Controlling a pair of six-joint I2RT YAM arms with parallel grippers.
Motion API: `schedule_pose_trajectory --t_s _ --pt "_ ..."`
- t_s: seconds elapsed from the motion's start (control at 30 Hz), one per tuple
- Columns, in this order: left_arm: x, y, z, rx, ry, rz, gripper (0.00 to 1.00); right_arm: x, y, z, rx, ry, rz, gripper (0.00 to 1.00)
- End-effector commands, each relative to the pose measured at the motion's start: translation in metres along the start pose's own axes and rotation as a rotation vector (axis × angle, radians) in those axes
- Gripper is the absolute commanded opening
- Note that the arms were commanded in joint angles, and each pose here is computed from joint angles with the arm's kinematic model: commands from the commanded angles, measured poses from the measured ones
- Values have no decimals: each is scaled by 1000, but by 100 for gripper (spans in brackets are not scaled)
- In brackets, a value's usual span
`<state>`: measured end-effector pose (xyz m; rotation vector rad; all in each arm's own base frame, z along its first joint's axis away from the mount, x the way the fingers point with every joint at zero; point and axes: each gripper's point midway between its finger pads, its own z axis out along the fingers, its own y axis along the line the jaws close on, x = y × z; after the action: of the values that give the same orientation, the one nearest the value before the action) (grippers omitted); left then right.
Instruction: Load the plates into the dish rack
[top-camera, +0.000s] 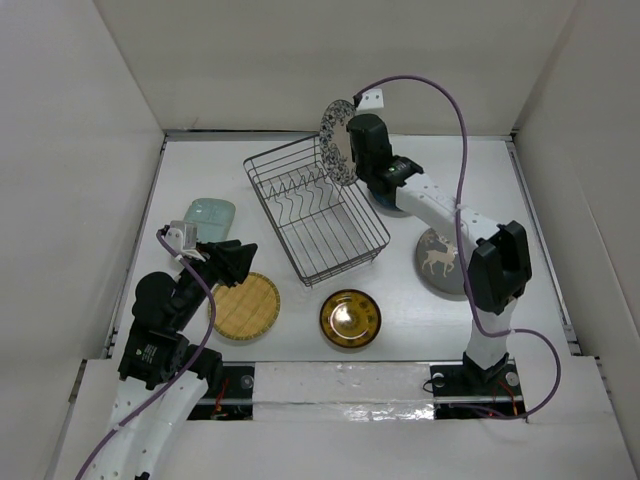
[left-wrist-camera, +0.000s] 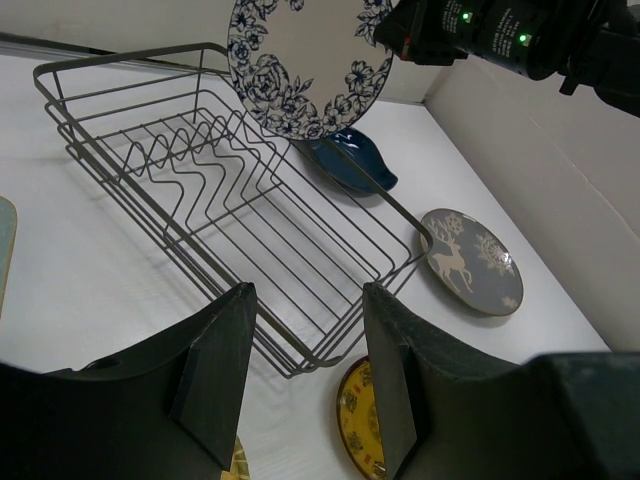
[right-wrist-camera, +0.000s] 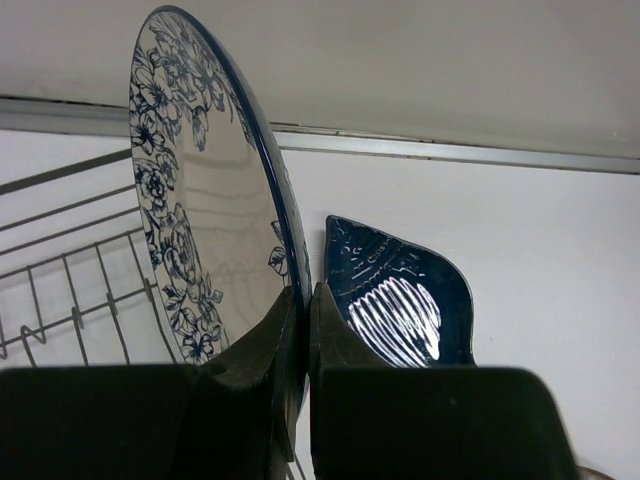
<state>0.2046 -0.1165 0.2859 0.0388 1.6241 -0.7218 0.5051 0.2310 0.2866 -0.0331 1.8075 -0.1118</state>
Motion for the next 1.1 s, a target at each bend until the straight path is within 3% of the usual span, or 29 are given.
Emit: schedule_pose_trajectory --t_s 0.0,0.43,0.77,0.83,0.87,0.97,1.07 --pt "-9 -6 -1 30 -38 11 44 -78 -10 -13 84 -208 123 0" --pt "-10 -6 -1 30 -42 12 44 -17 52 -12 36 -149 -17 0" --pt "-9 -5 -1 26 -40 10 44 35 77 -2 4 -74 -8 1" --pt "-9 -5 0 25 -39 11 44 37 79 -2 -2 -67 9 9" --pt "-9 -5 0 25 -39 9 44 35 78 -4 0 -68 29 22" --pt "-8 -5 0 23 -35 8 44 22 77 -12 -26 -79 76 47" --pt "-8 -5 0 22 -35 8 44 6 75 -23 -65 -94 117 62"
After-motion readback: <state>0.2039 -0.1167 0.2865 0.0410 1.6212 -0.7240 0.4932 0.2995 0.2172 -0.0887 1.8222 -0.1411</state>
